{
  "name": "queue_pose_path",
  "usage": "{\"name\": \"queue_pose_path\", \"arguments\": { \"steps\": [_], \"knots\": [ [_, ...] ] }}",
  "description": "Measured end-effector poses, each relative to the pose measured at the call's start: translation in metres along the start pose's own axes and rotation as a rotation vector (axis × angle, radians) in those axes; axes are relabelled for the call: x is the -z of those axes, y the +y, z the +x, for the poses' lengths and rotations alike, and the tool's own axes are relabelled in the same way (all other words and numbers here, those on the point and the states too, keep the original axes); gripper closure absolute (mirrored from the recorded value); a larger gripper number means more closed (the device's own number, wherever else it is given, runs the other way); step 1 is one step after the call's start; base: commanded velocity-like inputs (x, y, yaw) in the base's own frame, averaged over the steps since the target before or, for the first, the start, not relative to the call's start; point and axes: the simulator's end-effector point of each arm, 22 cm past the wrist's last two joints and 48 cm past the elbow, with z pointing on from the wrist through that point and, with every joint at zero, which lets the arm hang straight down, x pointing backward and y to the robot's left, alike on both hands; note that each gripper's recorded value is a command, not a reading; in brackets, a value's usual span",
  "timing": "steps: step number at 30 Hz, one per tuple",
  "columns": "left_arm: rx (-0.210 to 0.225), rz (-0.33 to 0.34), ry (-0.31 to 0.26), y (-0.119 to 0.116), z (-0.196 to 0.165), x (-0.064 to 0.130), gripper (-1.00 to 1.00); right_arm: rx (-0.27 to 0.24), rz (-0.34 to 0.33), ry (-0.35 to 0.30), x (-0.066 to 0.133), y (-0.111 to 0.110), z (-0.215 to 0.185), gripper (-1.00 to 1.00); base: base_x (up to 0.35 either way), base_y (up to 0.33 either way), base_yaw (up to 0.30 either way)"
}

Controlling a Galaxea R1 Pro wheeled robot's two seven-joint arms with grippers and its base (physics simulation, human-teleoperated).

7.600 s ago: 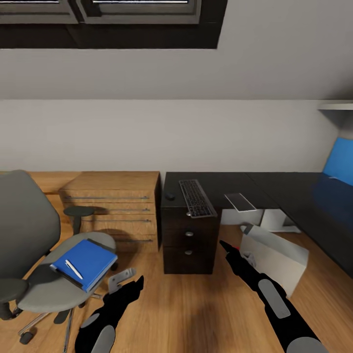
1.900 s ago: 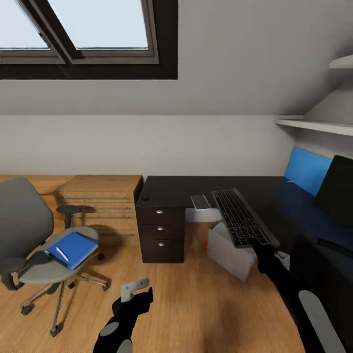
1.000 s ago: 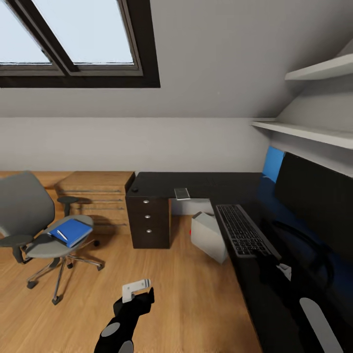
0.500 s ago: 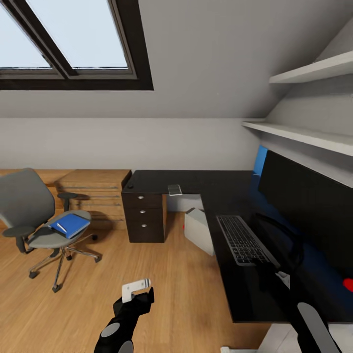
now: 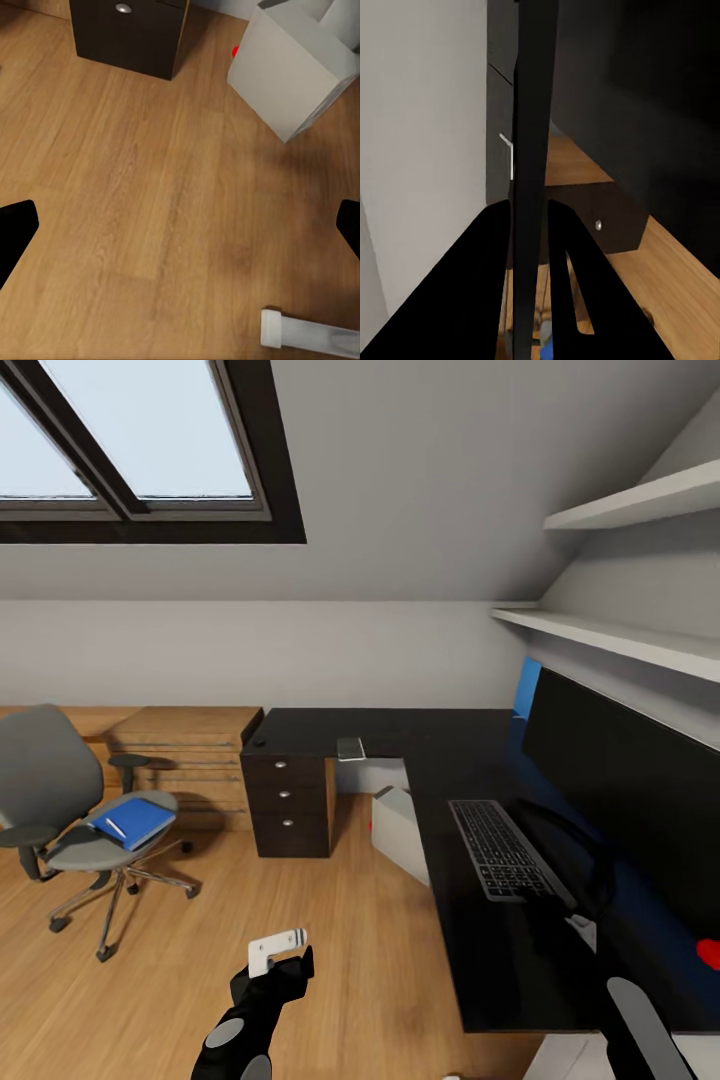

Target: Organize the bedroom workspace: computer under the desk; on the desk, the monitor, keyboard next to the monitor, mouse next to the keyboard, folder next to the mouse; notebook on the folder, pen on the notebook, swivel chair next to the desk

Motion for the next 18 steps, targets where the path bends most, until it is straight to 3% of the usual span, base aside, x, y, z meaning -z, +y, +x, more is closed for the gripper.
{"name": "queue_pose_path", "arguments": {
  "steps": [9, 18],
  "knots": [
    [0.003, -0.001, 0.001, 0.0005, 0.0003, 0.0001, -1.00, 0.001, 0.001, -0.010, 0.0003, -0.0001, -0.0021, 1.00, 0.233, -0.001, 0.000],
    [0.007, -0.005, 0.003, 0.0025, 0.0004, -0.0006, -1.00, 0.001, 0.001, -0.013, 0.0002, -0.0004, -0.0027, 1.00, 0.140, -0.068, 0.000]
  ]
}}
